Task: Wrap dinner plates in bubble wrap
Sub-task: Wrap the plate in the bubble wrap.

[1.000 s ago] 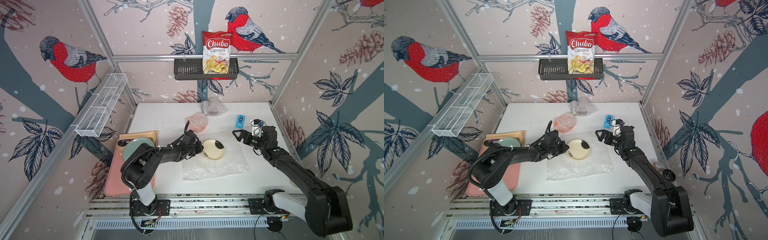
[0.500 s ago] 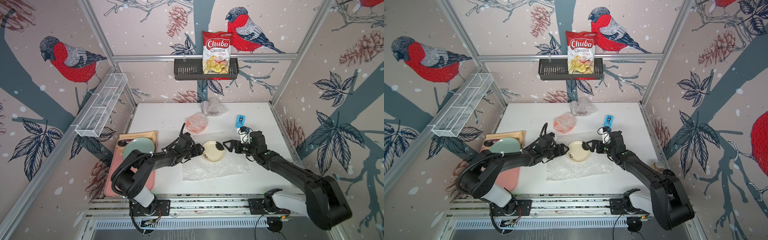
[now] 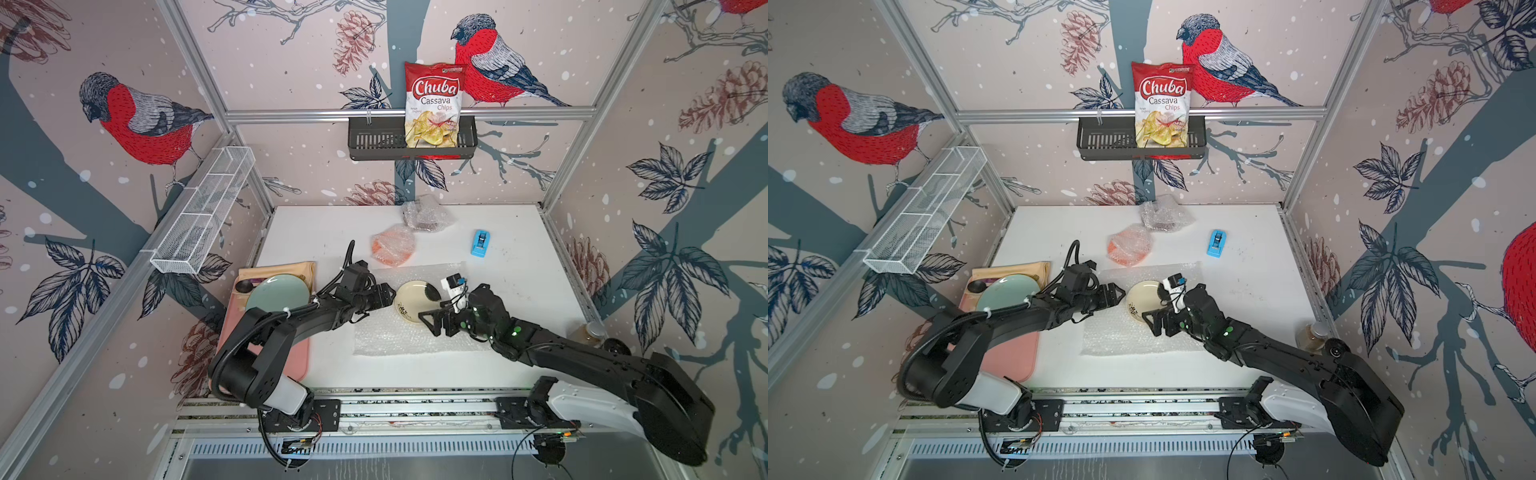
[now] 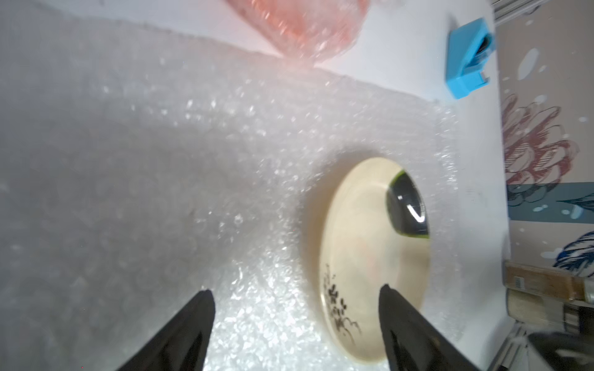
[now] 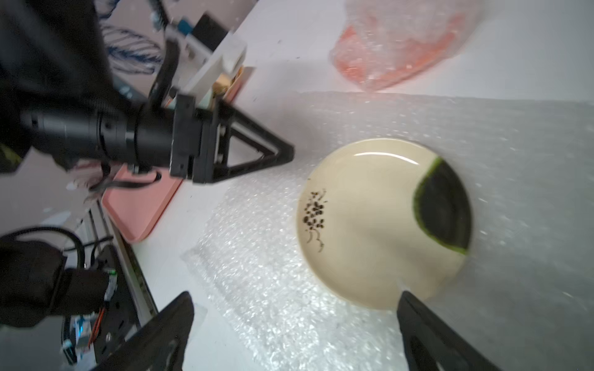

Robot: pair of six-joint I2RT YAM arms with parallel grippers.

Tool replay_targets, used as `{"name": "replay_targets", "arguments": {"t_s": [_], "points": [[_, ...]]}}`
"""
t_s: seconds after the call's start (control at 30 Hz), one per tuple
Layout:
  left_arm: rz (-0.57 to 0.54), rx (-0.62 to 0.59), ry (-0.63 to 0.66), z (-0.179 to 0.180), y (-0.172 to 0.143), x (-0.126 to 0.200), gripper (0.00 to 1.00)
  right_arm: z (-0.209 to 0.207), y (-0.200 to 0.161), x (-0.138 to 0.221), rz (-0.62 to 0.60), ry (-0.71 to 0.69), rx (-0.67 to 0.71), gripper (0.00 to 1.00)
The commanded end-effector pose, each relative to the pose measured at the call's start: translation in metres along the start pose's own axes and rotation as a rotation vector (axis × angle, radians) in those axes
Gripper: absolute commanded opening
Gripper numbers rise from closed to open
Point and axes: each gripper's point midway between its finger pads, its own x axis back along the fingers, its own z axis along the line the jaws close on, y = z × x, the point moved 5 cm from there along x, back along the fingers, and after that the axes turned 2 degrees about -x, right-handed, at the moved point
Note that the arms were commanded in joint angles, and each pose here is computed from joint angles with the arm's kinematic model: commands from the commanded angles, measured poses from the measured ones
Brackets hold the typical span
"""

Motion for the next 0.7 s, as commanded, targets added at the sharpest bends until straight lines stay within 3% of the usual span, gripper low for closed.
{"name": "replay_targets", "arguments": {"t_s": [0.0,0.23,0.33,0.47,0.57,0.67], "points": [[-0.044,0.032,0.063,0.008,0.012,0.029,0.9,0.031,0.007,-0.016,-0.059,0.032,0.299,0.97],[-0.268,0.282,0.51,0.091,0.022,0.112,0.92,0.103,-0.045,-0.09,0.133,0.174,0.783,0.93],[-0.31,0.354,0.497,0.105,0.015,0.133,0.92,0.112,-0.066,-0.119,0.228,0.177,0.945,0.91],[-0.368,0.363,0.465,0.108,0.0,0.145,0.94,0.105,-0.067,-0.142,0.215,0.115,0.974,0.84],[-0.376,0.385,0.479,0.112,-0.008,0.148,0.96,0.103,-0.083,-0.157,0.276,0.102,1.04,0.79],[-0.362,0.383,0.487,0.114,-0.011,0.147,0.96,0.096,-0.101,-0.168,0.327,0.081,1.091,0.67]]}}
